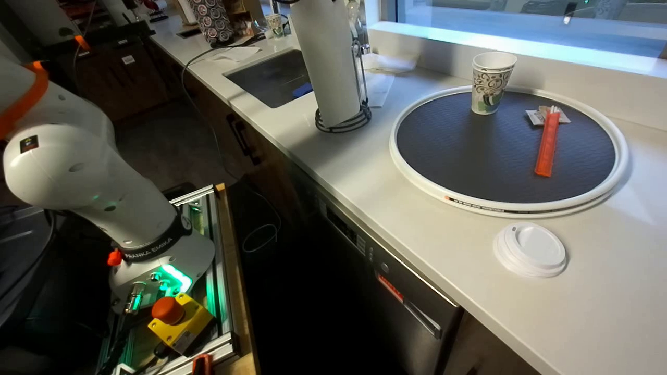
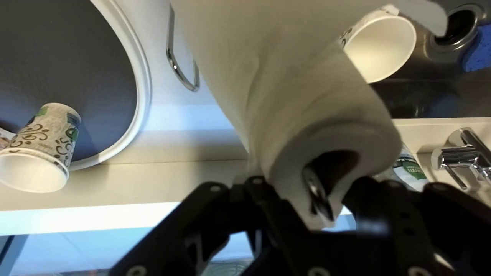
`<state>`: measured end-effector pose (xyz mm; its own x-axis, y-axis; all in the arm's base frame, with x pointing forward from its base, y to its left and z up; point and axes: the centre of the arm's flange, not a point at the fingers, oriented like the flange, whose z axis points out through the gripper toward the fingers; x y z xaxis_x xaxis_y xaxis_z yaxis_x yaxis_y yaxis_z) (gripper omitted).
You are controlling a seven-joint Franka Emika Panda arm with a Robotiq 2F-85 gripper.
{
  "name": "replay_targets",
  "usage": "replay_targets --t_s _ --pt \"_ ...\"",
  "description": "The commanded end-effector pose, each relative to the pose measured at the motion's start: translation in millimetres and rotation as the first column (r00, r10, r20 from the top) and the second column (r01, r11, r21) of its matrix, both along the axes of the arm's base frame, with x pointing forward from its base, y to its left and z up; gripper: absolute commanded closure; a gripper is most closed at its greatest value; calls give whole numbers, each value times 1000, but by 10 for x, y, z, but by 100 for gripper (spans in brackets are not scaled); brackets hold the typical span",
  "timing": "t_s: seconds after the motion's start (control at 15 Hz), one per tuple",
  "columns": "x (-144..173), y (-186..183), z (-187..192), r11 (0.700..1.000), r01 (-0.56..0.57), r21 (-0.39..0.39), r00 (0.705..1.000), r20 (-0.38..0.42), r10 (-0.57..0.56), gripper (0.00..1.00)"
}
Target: Move the paper towel roll to the counter
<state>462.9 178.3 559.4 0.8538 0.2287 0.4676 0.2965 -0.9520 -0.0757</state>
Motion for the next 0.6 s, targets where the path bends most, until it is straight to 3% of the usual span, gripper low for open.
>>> replay_targets --t_s 0.0,0.53 --pt "-117 -26 226 999 33 -17 999 28 -33 84" --pt "-189 6 569 996 87 -11 994 68 -86 86"
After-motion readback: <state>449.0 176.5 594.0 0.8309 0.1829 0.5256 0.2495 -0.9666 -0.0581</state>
